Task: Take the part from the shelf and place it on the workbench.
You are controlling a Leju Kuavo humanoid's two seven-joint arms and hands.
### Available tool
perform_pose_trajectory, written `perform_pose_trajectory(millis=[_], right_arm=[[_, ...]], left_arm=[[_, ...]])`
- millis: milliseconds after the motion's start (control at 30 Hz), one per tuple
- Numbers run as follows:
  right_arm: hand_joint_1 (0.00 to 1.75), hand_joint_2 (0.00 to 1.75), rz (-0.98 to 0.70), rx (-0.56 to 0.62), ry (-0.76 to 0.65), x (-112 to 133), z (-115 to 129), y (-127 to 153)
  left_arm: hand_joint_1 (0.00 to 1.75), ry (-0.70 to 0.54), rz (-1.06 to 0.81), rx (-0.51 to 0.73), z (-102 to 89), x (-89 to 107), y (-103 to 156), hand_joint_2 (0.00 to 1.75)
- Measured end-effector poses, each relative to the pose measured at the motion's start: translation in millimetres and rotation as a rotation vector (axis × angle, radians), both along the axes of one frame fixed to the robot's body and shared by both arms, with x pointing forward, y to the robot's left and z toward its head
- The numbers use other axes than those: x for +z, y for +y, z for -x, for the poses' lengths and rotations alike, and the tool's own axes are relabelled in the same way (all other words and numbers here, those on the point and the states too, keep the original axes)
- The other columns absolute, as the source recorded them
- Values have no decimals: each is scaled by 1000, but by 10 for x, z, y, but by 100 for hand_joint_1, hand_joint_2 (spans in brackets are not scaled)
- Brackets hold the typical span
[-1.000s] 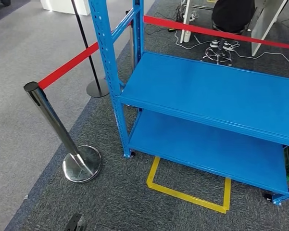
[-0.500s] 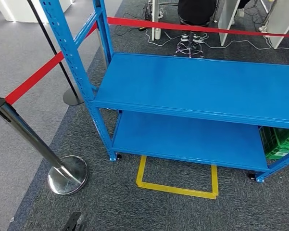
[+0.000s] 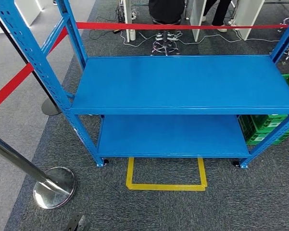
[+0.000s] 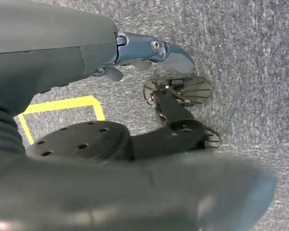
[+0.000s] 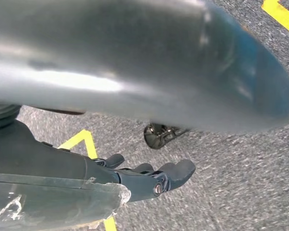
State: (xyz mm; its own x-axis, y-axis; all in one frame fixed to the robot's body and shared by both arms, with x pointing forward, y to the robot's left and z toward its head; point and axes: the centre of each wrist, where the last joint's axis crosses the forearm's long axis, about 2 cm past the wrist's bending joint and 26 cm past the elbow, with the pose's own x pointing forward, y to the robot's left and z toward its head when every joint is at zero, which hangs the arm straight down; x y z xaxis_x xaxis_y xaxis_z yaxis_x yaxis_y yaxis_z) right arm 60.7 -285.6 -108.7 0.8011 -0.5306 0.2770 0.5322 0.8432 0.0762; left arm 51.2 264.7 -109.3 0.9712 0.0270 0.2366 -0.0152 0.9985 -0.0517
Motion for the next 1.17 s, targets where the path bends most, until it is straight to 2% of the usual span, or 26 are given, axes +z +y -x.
perform_pose_trajectory(millis=[133,267,1167], right_arm=[[0,175,-48,-5,30,-2,10,7],[0,0,-130,46,68,-8,59,33],[0,0,-5,250,90,-30,316,-129]], left_arm=[[0,-20,-16,-27,-3,0,0,175],[0,-83,-80,-108,9,-3,50,0],[0,-60,-116,-46,214,-22,280,0]])
